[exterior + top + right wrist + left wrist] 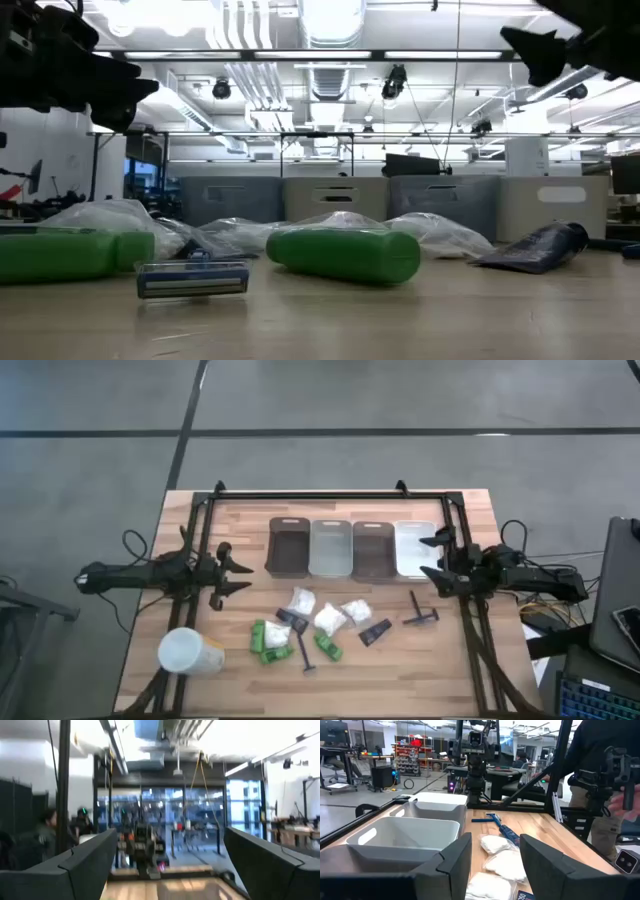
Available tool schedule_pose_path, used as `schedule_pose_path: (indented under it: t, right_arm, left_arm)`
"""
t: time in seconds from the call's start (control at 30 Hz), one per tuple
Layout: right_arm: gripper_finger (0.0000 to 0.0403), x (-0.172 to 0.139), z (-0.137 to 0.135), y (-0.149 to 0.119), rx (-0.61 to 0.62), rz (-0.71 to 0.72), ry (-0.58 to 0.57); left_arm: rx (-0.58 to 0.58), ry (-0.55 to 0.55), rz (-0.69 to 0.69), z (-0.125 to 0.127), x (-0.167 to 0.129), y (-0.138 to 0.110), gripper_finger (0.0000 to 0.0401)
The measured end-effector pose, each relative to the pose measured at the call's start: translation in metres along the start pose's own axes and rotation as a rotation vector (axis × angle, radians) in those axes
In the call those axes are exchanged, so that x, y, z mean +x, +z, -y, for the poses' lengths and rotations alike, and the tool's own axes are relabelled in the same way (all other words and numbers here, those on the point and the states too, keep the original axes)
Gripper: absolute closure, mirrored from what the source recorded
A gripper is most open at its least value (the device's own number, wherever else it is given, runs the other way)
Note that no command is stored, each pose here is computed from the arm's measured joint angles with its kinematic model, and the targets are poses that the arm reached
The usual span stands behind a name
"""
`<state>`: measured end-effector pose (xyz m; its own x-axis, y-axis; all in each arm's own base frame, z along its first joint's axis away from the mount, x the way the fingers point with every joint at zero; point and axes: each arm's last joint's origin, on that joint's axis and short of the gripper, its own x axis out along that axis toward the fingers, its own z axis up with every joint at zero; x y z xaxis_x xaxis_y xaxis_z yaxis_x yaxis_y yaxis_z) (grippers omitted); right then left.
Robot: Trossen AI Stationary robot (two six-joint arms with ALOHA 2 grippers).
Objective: Pick & Place Travel size toiletries
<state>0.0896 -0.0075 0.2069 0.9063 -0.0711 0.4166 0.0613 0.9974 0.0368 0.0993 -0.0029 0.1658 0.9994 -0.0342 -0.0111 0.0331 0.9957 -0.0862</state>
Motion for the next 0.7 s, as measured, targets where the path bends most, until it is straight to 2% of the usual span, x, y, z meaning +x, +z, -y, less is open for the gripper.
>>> schedule_pose_path:
  t: [0.13,0.7]
  right_arm:
    - [0.0039,-0.0002,-0.0003,0.0066,0.031,0.068,0.005]
    - [0.0039,-0.0001,-0.0003,0.0053,0.032,0.056,0.004]
  left_arm:
    - [0.000,0.000,0.000,0.0000,0.0000,0.0000,0.0229]
    - [0.000,0.000,0.000,0.0000,0.0000,0.0000,0.0229]
